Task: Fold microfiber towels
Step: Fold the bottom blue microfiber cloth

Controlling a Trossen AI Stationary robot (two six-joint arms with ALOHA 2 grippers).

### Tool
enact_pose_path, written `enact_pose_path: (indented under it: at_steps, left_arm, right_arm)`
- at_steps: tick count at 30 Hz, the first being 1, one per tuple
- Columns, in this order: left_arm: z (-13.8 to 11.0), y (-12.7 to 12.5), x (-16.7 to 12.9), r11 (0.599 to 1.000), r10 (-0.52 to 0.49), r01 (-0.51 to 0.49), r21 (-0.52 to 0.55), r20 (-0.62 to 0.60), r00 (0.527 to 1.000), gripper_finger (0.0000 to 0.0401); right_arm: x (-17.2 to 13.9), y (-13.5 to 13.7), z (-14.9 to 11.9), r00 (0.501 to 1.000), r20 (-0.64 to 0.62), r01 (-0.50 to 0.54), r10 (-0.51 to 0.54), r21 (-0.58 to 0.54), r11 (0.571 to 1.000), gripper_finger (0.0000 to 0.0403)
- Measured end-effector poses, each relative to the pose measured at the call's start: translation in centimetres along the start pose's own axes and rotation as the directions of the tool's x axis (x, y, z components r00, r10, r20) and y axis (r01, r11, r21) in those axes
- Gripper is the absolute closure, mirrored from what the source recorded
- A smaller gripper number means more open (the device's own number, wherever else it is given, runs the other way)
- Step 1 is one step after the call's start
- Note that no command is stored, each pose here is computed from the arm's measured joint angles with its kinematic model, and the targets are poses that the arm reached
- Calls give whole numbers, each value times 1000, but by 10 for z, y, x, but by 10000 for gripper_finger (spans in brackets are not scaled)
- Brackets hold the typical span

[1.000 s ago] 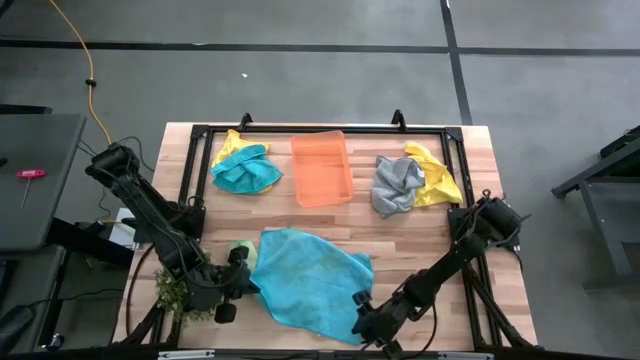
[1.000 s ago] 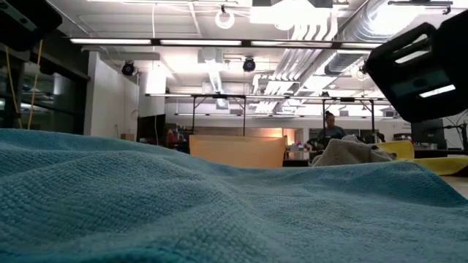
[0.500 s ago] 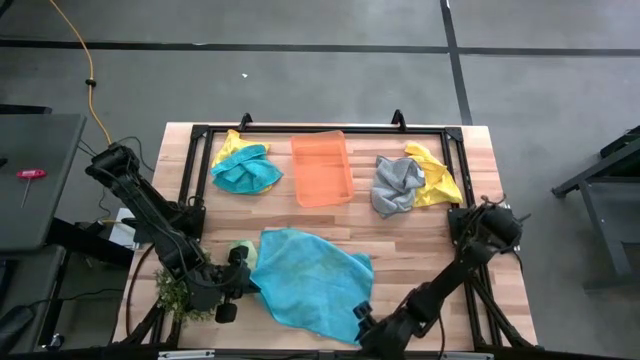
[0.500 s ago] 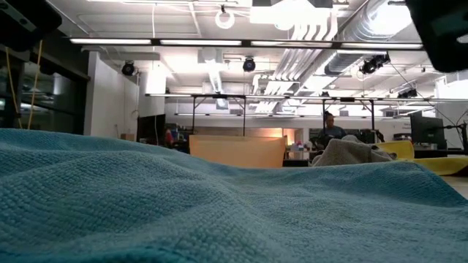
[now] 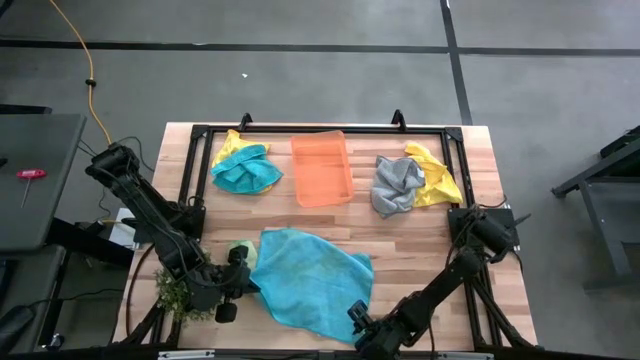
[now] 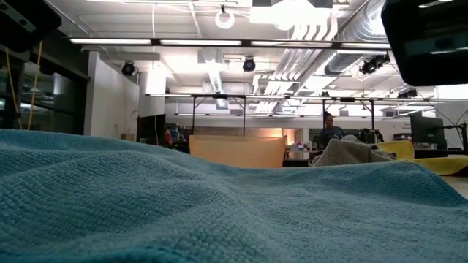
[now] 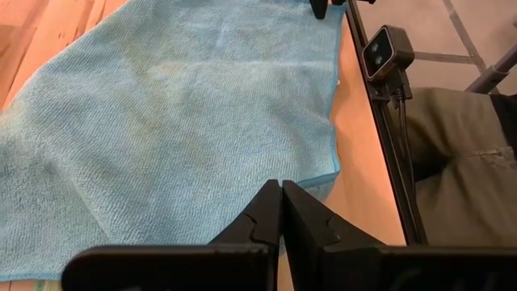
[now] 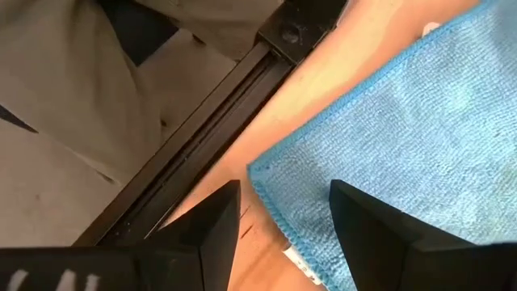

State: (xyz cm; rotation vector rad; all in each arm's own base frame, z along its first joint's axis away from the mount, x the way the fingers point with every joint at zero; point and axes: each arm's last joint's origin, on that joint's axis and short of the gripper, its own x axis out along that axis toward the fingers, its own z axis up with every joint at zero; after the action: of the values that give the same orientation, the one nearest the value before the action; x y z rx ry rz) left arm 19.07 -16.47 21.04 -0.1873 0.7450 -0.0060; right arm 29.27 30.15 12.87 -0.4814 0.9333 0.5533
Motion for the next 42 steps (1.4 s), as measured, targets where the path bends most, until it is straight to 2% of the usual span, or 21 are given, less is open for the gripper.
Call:
enact_pose_path:
  at_steps: [5,12,16,23,29,32,36,39,42]
  left_arm:
    - [0,0,0,1000,0,0,0,0,1000,401]
    - [0,0,0,1000,0,0,0,0,1000,401]
    - [0,0,0,1000,0,0,0,0,1000,401]
    - [0,0,0,1000,-1,1,0,-1,1000,401]
    - [0,0,0,1000,-2,2,14,-1,1000,401]
    - [3,1,-4,1000,-11,11,23,12,1000,401]
    - [16,8,-11,1000,-8,7,27,44,999,401]
    - [32,15,-19,998,4,-9,59,83,997,401]
    - [48,29,-27,992,63,-74,99,110,992,401]
  right_arm:
    - [0,0,-1,1000,-6,8,-8,-29,1000,239]
    - [0,0,0,1000,3,9,-9,-55,998,331]
    - [1,-1,1,1000,19,18,-17,-51,999,364]
    - [1,-1,2,1000,27,7,-6,-48,999,398]
    - [-3,-2,2,1000,14,16,-15,-16,1000,402]
    - [-20,-8,1,996,-30,89,-88,23,996,402]
    - [-60,-20,-1,969,-95,235,-228,63,970,402]
    - [-97,-30,-2,932,-101,357,-348,92,930,402]
    - [-136,-42,-6,865,-101,501,-491,125,856,403]
